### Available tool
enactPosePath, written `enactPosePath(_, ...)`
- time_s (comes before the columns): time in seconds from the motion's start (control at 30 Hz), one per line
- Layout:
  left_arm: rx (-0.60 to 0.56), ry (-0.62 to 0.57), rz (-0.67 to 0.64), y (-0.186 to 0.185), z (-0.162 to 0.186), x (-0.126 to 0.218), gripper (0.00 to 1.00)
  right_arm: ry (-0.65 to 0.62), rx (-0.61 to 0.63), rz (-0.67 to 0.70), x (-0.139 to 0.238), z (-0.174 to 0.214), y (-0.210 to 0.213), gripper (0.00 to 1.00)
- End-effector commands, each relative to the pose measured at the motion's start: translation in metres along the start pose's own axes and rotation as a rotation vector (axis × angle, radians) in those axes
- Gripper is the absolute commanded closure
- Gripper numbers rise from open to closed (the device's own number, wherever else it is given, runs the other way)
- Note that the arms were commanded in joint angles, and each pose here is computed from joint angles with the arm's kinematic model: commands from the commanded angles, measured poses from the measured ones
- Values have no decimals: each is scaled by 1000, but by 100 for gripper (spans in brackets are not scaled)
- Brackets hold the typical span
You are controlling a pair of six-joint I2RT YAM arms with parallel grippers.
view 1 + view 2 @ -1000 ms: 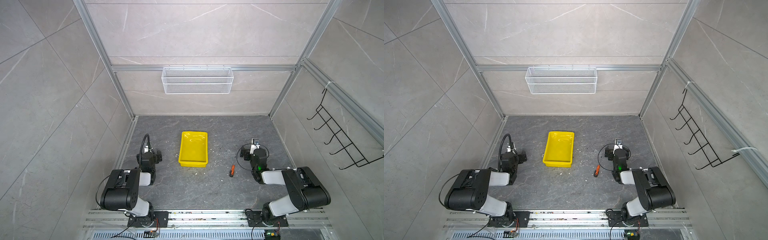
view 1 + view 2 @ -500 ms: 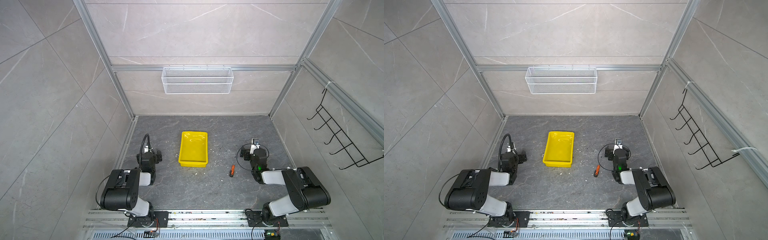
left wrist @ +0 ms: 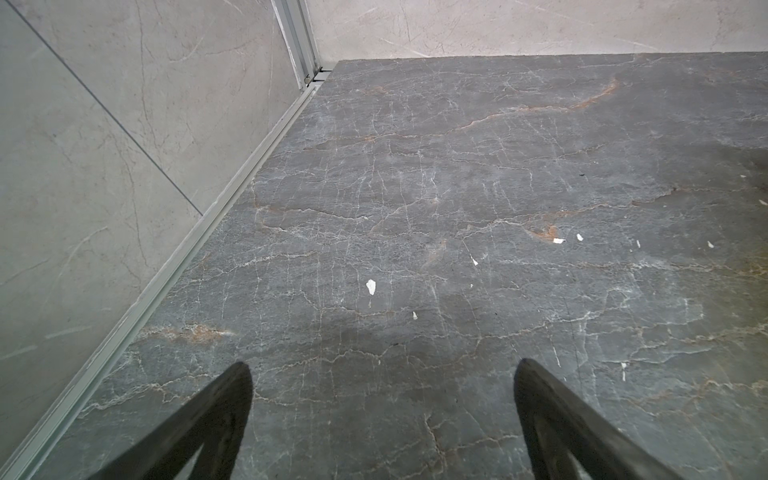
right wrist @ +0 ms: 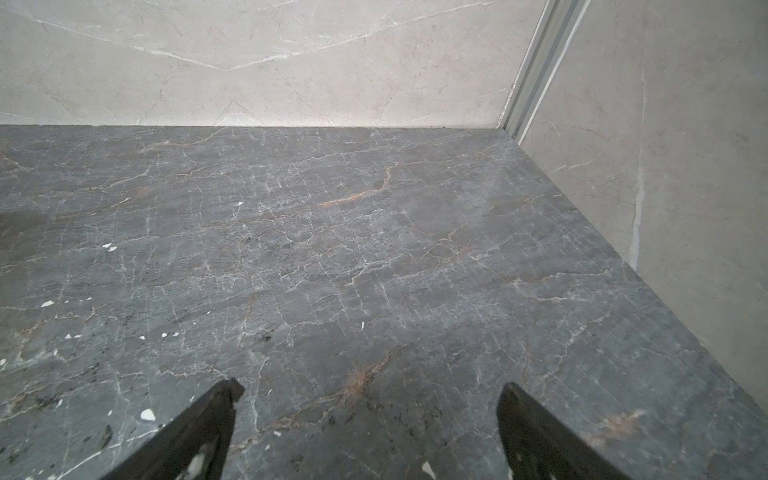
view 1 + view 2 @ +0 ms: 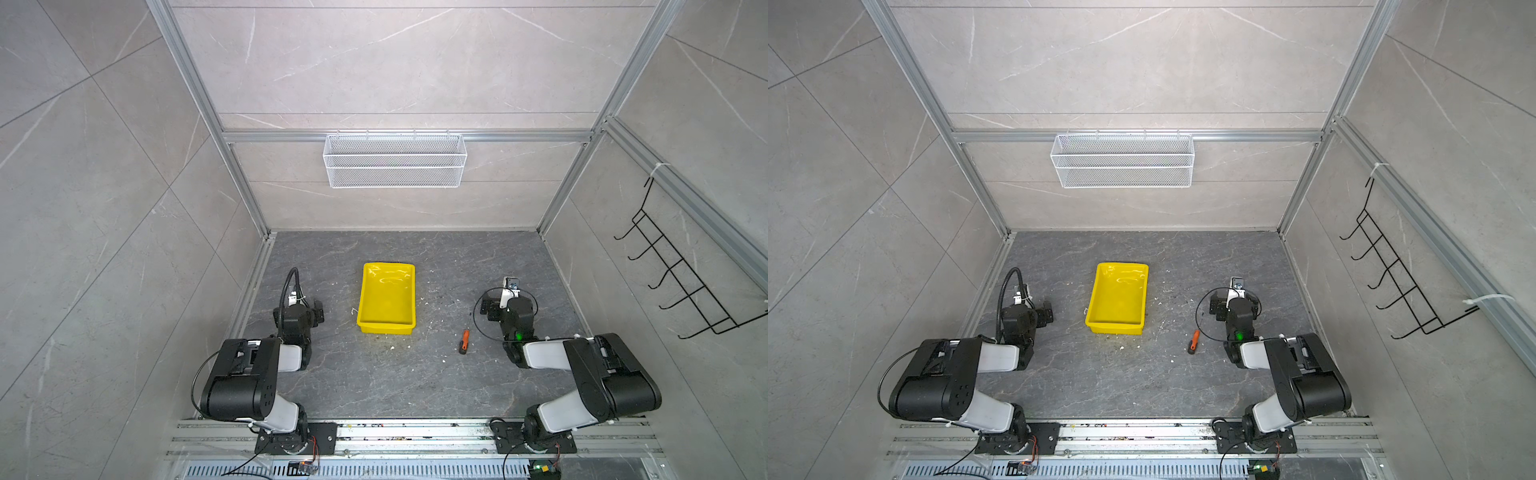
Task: Put the screwdriver in the bin
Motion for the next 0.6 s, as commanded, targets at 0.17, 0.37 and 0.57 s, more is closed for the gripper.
enactPosePath(0.17,31,-51,-6,3,-17,-2,0,-13,3,-6,0,-3,1,1)
enactPosePath(0.37,23,-73,-10,3,-19,2,0,-37,36,-27,6,-2,7,1)
enactPosePath(0.57,37,-2,-61,19,-42,21,0,-138,63,-55,28,-3,12,1)
Point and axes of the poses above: each gripper's point midway between its finger pads, its own x axis back along the fingers, its own y axis along the line the jaws close on, z = x × y, the point moved 2 cm from there along x, back along the fingers, and after that the axes turned 10 degrees about -x, right-handed, at the moved point
